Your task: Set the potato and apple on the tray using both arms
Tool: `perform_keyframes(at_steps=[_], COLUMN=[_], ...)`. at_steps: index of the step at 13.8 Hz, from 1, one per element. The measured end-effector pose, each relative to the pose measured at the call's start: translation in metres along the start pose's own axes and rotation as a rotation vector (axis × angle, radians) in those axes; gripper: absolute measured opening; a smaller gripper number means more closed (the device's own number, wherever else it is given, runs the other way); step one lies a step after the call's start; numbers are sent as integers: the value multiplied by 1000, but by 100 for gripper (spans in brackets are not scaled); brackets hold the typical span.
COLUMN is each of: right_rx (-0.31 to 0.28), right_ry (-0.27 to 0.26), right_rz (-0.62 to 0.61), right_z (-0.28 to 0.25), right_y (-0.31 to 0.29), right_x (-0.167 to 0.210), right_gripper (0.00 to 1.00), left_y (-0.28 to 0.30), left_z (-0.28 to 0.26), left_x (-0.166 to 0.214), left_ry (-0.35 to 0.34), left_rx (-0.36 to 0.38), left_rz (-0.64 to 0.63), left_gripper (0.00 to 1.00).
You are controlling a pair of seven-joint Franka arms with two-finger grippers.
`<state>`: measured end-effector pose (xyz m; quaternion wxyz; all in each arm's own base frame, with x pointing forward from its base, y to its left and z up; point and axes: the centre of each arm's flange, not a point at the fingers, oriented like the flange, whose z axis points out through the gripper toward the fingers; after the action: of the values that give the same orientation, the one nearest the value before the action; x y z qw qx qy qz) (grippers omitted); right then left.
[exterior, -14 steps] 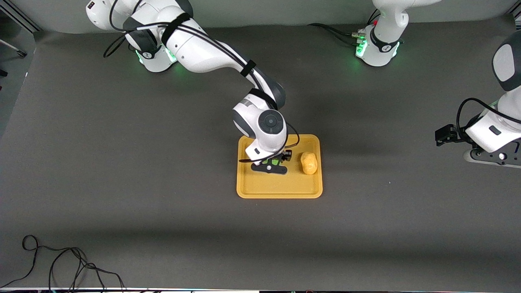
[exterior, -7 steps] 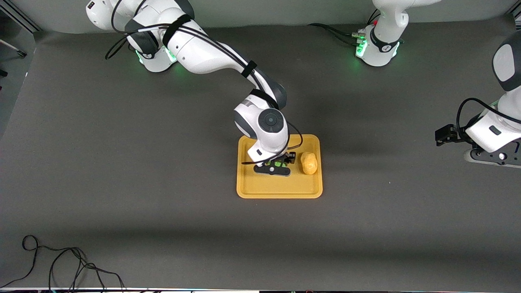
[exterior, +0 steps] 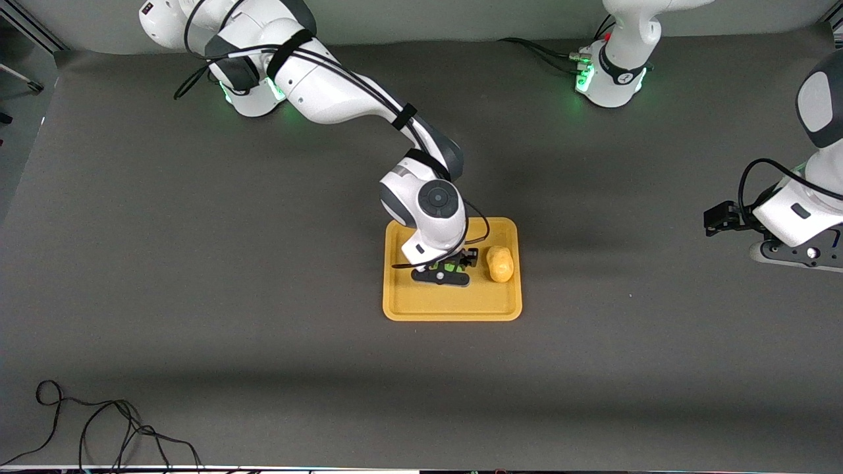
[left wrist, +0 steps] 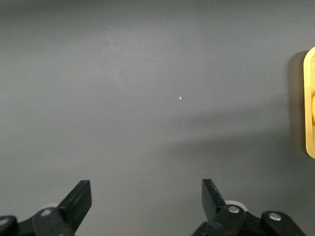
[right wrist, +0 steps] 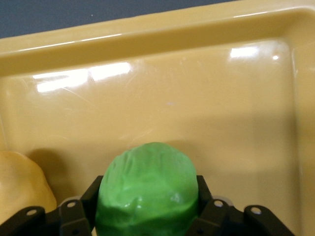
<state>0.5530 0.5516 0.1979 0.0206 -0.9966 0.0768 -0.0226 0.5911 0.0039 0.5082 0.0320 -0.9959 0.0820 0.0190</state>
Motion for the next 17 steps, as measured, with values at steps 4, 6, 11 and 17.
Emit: perform_keyframes(at_steps=[4,6,11,17], right_rx=[0,4,35,16], right_ry=[0,3,36,53], right_rz=[0,0,7,117], right_z=[1,-2,-58,-236], right_y=[0,-1,-6,74], right_x=[0,1,13,82], right_gripper=[91,100,100,100], left_y=[0,-1,-1,-2], left_z=[1,1,2,2], left_x=[0,0,0,0], left_ry=[-2,-3,-3,-4], left_rx=[-1,-1,-1,-1], left_rz=[-1,-1,-2,-2], left_gripper=[100,100,100,100])
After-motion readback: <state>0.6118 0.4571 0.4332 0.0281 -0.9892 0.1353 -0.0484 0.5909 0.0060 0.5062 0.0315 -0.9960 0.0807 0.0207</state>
